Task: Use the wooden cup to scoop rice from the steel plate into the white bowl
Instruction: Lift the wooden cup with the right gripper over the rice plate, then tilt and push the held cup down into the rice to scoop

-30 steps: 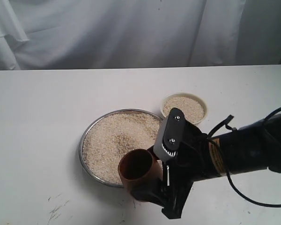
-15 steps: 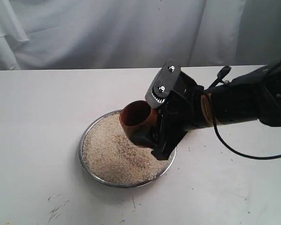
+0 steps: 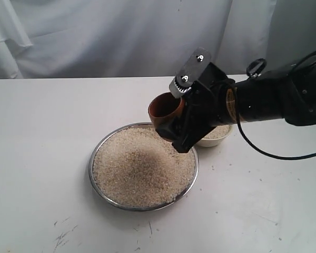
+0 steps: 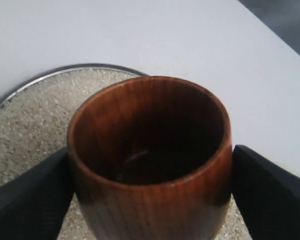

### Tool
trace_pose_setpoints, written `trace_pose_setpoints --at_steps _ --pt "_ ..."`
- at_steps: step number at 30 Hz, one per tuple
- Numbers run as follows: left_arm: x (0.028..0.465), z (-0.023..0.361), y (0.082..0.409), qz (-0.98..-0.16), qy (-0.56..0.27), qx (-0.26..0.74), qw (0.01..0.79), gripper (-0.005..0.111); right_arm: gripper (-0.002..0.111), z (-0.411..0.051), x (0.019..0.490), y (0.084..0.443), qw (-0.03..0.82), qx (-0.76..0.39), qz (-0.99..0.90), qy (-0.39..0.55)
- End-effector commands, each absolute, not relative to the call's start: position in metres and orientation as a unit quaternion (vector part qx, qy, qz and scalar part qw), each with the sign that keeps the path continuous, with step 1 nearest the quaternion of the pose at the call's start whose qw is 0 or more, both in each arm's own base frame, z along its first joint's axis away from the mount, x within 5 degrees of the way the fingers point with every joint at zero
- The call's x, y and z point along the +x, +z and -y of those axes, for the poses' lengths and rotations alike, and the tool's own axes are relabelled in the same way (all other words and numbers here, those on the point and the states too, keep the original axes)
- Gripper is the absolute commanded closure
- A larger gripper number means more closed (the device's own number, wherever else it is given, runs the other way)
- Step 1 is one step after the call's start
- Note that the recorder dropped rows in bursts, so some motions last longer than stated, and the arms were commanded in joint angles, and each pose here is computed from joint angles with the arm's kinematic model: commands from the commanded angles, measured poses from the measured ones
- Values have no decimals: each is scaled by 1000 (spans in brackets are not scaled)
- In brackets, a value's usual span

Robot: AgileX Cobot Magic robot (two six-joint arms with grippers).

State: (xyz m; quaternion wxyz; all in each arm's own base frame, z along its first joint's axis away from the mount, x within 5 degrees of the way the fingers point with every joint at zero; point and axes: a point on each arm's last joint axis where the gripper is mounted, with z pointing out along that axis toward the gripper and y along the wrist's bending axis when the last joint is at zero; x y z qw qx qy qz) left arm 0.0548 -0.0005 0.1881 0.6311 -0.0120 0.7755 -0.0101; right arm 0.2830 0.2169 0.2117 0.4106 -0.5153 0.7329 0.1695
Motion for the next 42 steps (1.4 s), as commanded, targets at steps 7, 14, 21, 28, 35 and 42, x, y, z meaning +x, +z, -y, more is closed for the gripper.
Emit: trace_pose_setpoints --at_steps 7,14,21,28,35,42 --pt "55 1 187 -773 -12 -13 634 107 108 -231 306 203 406 -506 -739 182" --pt "55 1 187 -773 -12 -13 634 107 108 -234 310 208 412 -495 -741 187" --pt "55 1 187 -773 -12 -13 634 107 108 -236 316 212 459 -485 -718 198" --pt "55 1 187 -773 -12 -13 634 107 108 -236 322 212 491 -485 -716 101" --pt "55 1 187 -773 -12 -13 634 107 108 -242 312 203 449 -623 -638 -52" --pt "55 1 187 -773 -12 -13 634 107 108 -252 304 203 439 -716 -531 -108"
